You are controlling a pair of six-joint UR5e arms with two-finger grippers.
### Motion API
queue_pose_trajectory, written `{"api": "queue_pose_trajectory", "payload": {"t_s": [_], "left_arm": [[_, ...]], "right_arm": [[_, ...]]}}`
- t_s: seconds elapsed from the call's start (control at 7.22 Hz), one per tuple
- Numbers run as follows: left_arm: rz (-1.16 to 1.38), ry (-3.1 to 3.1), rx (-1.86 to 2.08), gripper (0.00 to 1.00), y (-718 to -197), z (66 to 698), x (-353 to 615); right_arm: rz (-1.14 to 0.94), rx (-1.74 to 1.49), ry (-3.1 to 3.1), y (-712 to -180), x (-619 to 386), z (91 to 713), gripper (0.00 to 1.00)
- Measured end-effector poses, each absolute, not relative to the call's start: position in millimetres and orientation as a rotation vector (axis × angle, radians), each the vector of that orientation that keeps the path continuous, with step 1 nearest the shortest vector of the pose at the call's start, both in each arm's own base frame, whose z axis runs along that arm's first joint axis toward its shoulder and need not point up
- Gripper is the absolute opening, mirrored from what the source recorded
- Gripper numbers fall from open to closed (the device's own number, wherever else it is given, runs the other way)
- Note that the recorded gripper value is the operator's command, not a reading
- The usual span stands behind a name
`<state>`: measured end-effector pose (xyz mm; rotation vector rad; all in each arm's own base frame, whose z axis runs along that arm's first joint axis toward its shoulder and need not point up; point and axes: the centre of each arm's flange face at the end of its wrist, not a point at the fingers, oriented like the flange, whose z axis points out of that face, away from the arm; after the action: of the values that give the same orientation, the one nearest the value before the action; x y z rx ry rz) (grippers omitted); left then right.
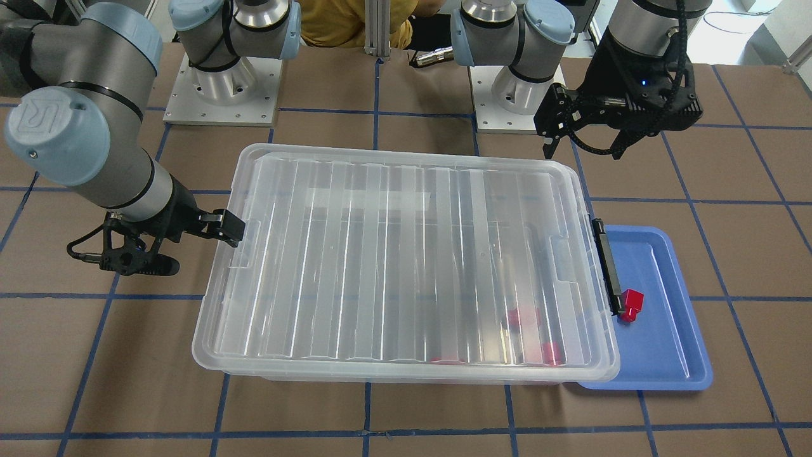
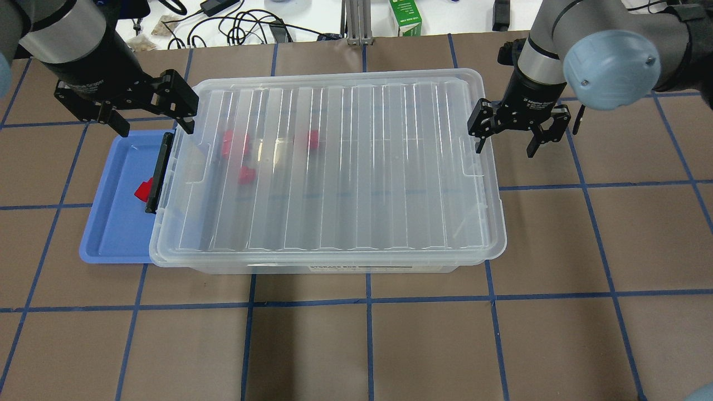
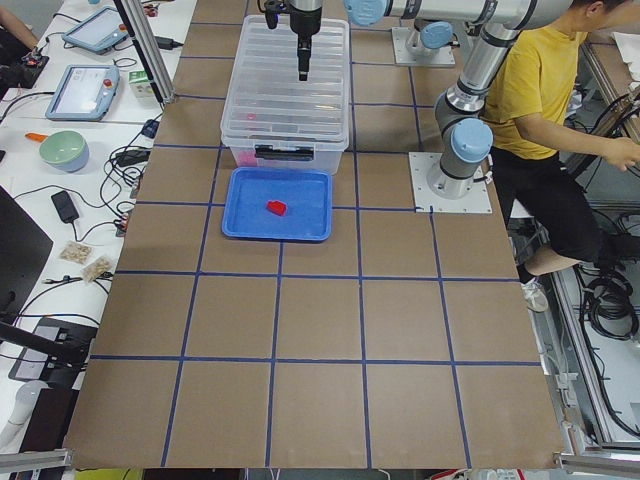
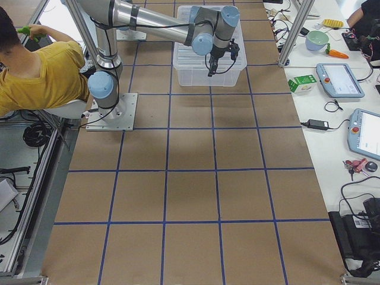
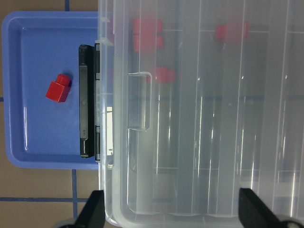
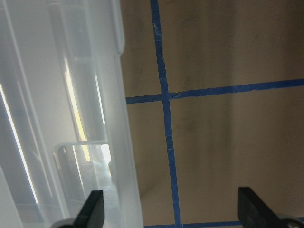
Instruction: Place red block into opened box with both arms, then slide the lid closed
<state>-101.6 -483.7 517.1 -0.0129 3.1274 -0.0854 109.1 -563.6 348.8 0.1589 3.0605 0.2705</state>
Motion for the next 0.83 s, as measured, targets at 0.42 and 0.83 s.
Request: {"api": "queue_pose_trajectory", "payload": {"t_s": [0.42,0.83], "left_arm": [[-0.088,3.127,-0.013,1.00,-483,518,-102],[-0.088,3.127,-0.012,1.00,-483,518,-102]], "right_arm": [[0.297,0.159,3.072,-568,106,339,1.00],[0.297,0.179,3.106,-572,85,339,1.00]]}}
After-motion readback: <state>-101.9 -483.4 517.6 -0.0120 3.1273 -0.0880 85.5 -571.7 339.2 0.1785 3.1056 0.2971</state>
